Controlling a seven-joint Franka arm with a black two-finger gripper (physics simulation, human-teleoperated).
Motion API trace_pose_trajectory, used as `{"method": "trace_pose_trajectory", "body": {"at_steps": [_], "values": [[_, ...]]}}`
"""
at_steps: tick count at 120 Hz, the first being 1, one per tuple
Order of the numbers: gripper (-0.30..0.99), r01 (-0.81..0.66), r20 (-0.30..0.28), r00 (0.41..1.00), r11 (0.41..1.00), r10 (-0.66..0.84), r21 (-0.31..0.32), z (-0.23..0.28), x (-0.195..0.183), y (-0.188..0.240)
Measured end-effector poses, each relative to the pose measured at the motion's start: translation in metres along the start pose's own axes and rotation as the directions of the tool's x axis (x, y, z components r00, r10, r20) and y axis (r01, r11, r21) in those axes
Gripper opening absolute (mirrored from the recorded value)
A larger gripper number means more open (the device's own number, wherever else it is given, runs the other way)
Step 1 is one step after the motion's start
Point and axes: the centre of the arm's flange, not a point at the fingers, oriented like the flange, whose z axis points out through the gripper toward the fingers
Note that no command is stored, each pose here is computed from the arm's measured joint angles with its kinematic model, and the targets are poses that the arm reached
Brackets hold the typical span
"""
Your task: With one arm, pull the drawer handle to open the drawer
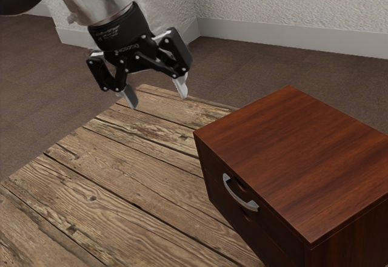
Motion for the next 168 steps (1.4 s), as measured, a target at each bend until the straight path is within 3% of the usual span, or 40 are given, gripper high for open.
{"method": "trace_pose_trajectory", "body": {"at_steps": [18,45,85,168], "values": [[0.67,0.094,0.037,0.995,0.996,-0.094,-0.007,0.072,-0.061,-0.002],[0.67,0.253,0.001,0.967,0.963,-0.254,-0.094,0.106,-0.086,-0.009],[0.66,0.411,-0.002,0.908,0.89,-0.42,-0.196,0.146,-0.078,0.0],[0.66,0.58,0.021,0.803,0.774,-0.595,-0.254,0.194,-0.059,-0.014]]}}
